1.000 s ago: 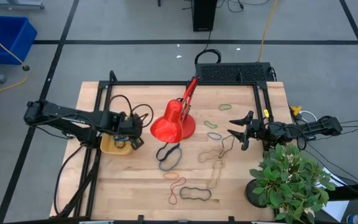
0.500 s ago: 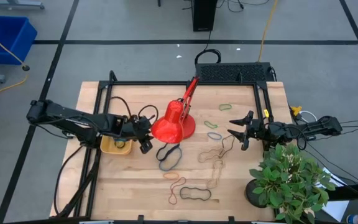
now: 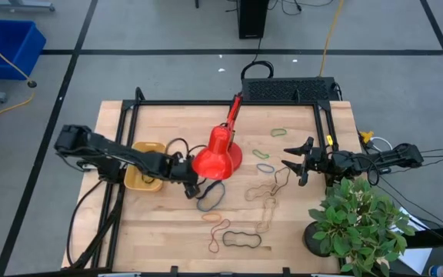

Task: Pick and place rubber bands into bin
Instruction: Put the top black rubber band into the yellow bin, then put the blue rubber band into the yellow bin

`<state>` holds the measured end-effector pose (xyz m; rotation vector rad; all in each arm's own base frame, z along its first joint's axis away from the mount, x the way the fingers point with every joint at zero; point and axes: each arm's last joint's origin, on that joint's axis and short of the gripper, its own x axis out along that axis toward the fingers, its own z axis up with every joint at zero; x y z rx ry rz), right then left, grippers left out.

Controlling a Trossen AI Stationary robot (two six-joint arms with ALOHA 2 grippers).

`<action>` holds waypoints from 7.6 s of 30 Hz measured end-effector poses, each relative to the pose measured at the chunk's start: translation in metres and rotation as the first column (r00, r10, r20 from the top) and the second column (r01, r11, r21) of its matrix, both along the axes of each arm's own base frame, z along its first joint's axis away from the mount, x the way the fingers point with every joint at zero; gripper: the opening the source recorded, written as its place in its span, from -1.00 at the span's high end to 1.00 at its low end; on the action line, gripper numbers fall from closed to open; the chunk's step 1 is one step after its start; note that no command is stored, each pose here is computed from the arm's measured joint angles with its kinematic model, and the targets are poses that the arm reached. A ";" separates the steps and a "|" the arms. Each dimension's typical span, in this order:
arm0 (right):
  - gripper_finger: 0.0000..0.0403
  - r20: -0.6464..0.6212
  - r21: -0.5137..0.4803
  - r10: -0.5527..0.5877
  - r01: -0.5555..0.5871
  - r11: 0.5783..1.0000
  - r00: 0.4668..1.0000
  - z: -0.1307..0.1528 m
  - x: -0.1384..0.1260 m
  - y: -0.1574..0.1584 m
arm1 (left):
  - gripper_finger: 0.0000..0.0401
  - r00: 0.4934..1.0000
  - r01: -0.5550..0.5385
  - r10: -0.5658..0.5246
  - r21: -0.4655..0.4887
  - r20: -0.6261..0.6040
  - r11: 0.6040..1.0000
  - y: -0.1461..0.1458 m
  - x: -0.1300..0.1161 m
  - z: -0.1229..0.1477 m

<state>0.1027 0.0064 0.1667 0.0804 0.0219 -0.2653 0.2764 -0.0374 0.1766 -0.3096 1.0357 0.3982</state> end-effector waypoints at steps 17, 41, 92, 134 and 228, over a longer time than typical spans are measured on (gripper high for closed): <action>-0.04 -0.001 0.000 0.000 0.000 1.000 1.000 0.000 0.000 0.000 | 0.23 0.998 0.014 -0.017 -0.050 -0.066 0.999 -0.005 0.020 -0.045; -0.04 -0.001 0.000 0.000 0.000 1.000 1.000 0.000 0.000 0.000 | 0.97 0.992 0.092 -0.099 -0.088 -0.082 0.992 -0.006 0.018 -0.043; -0.04 -0.021 -0.004 0.000 0.000 1.000 1.000 -0.002 0.002 0.000 | 0.94 0.966 -0.247 0.245 0.012 0.086 0.969 0.037 -0.177 0.110; -0.04 -0.021 -0.004 -0.001 0.001 1.000 1.000 -0.002 0.002 0.000 | 0.97 0.800 -0.216 0.235 0.102 -0.551 0.971 0.026 -0.094 0.032; -0.04 -0.040 0.017 0.002 -0.001 1.000 0.999 -0.004 0.003 0.001 | 0.01 0.999 0.011 -0.007 -0.110 0.033 0.994 -0.069 0.027 -0.040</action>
